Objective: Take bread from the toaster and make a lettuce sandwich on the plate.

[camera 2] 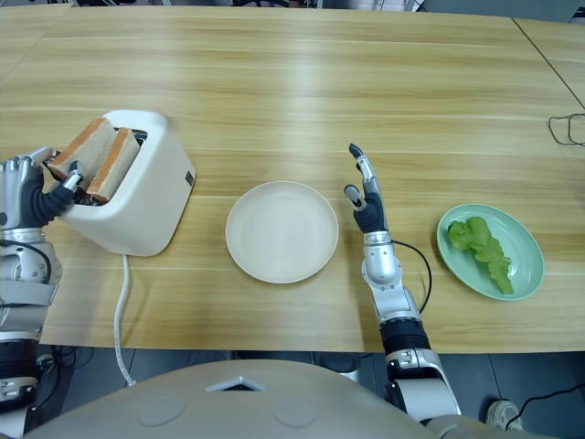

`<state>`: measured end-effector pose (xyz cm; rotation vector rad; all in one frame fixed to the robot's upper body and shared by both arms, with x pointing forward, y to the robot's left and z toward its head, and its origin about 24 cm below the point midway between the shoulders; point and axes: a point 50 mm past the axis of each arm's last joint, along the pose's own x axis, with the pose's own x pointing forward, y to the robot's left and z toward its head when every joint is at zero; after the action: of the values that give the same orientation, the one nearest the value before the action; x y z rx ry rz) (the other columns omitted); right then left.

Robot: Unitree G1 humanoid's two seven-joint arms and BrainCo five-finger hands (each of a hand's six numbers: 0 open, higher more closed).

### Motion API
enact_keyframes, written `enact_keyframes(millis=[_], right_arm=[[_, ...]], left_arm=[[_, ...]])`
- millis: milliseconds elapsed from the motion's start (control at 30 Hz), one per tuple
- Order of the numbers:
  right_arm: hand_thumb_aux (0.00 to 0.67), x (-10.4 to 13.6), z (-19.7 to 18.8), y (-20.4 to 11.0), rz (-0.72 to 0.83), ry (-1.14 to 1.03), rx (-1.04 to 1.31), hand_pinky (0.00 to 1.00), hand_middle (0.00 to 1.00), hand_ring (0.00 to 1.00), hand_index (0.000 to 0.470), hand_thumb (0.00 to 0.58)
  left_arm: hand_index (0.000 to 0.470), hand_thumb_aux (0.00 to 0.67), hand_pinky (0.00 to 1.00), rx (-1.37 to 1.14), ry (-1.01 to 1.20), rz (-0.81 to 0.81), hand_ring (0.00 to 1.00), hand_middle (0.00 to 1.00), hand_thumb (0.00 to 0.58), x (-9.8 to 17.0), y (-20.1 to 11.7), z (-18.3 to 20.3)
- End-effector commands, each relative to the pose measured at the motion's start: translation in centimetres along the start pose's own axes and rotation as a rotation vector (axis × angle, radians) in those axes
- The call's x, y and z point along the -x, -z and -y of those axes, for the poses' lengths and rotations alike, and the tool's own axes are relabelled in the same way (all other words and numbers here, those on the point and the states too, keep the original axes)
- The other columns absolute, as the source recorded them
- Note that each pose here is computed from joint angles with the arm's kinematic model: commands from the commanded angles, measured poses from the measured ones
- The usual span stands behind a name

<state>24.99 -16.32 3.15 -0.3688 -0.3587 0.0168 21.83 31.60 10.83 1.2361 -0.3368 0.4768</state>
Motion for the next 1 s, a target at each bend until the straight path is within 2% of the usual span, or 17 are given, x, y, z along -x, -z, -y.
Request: enact_keyframes(millis=[33,233,400,567,700,833,1000], right_arm=[[0.000,-0.2,-0.2,0.3,-0.006,0.002,0.007,0.00,0.00,0.00,0.000,0.000],[0.000,-0.5,-0.2,0.6,-0.018,0.016,0.015,0.00,0.00,0.00,0.000,0.000],[0.000,-0.8,-0.4,0.8,-0.019,0.016,0.017,0.00,0.00,0.00,0.000,0.000],[0.000,-1.1,-0.2,0.6,-0.008,0.031,0.022,0.00,0.00,0.00,0.000,0.000],[0.000,-1.4,1.1,0.5,0.007,0.083,0.040,0.00,0.00,0.00,0.000,0.000],[0.000,-1.9,3.9,-0.2,0.044,0.184,0.079,0.00,0.00,0.00,0.000,0.000],[0.000,-1.6,7.4,-1.1,0.076,0.271,0.185,0.00,0.00,0.00,0.000,0.000]], left_arm=[[0.460,0.670,1.00,0.071,-0.192,-0.047,1.00,1.00,0.580,-0.9,-0.1,-1.4],[0.460,0.670,1.00,0.279,-0.618,0.054,1.00,1.00,0.580,-2.1,-2.5,-6.4],[0.460,0.670,1.00,0.447,-0.660,0.283,1.00,1.00,0.580,-1.6,-7.1,-7.8],[0.460,0.670,1.00,0.663,-0.335,0.446,1.00,1.00,0.580,-0.6,-11.8,-4.1],[0.460,0.670,1.00,0.805,0.055,0.397,1.00,1.00,0.580,1.3,-14.1,2.3],[0.460,0.670,1.00,0.896,0.360,0.404,1.00,1.00,0.580,4.1,-17.0,7.3],[0.460,0.670,1.00,0.900,0.556,0.398,1.00,1.00,0.580,5.7,-18.4,11.1]])
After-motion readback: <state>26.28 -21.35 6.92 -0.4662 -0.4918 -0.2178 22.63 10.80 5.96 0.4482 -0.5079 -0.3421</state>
